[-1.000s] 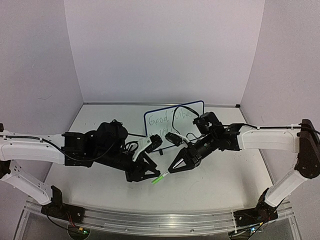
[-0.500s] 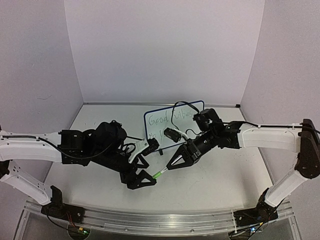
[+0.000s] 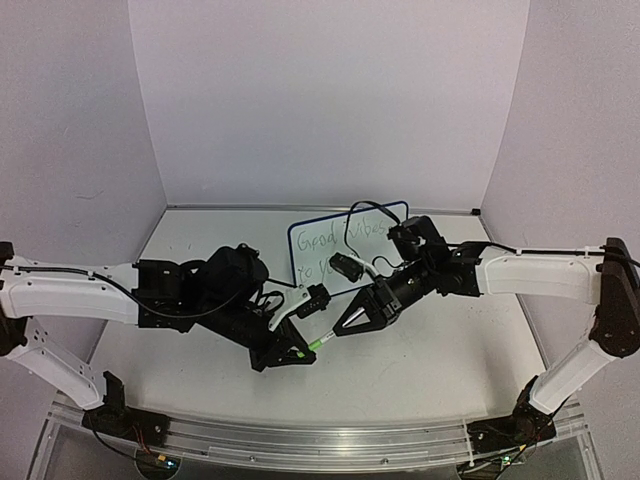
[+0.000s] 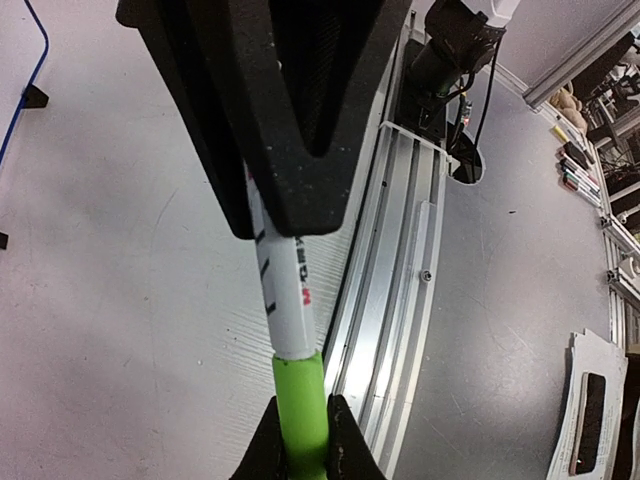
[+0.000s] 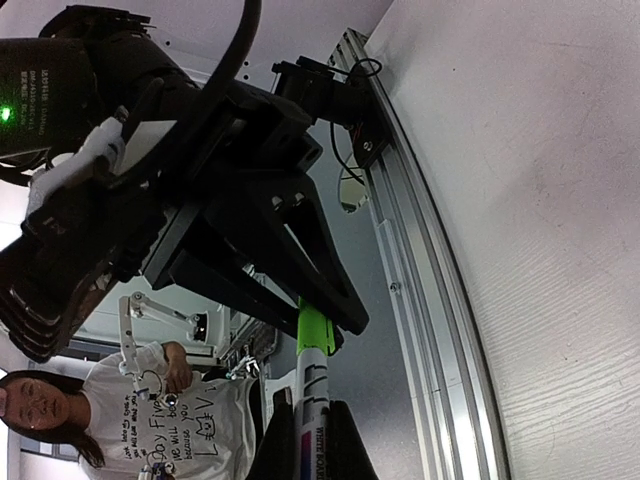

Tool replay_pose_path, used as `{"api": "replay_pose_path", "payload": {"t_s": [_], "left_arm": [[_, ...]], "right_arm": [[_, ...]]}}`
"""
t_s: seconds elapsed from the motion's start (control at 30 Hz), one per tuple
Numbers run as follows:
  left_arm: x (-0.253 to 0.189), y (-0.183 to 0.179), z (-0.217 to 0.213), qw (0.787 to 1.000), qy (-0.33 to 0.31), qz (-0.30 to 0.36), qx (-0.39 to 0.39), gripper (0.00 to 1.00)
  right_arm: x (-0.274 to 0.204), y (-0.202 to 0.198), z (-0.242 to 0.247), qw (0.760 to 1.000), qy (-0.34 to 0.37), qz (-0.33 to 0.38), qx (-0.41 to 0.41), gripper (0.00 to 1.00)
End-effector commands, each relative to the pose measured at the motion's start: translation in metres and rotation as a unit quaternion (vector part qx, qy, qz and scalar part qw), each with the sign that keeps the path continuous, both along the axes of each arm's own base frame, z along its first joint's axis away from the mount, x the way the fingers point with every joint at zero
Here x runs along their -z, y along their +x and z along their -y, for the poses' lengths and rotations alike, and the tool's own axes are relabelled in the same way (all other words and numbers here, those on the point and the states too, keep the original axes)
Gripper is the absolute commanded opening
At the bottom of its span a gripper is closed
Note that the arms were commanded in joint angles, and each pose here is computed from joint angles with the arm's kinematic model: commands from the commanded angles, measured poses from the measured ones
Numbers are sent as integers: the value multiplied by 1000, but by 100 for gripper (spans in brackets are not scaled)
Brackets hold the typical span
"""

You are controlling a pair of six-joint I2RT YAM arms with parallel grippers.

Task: Write a sentence on the whiteboard
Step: Insert the whiteboard marker without the cap into the pen cap.

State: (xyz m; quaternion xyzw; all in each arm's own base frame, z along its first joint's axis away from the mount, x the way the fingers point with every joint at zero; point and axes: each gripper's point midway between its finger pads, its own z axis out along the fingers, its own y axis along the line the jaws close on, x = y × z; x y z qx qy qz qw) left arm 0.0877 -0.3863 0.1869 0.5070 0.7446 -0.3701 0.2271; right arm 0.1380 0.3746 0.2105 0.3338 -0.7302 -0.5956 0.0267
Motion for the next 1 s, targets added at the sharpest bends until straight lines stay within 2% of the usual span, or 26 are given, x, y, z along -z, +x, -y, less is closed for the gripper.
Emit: {"api": "replay_pose_path", "payload": {"t_s": [0.0, 0.57, 0.97], "left_arm": [[-27, 7, 18, 999, -43, 15, 3, 0], [-67, 24, 59, 990, -138, 31, 0, 0], [-85, 38, 64, 984, -176, 27, -12, 0]], "right_arm": [[-15, -3, -4, 999, 25, 15, -15, 0], [-10, -14, -8, 999, 19, 10, -30, 0], [-6, -22, -11, 999, 14, 8, -39, 0]]}}
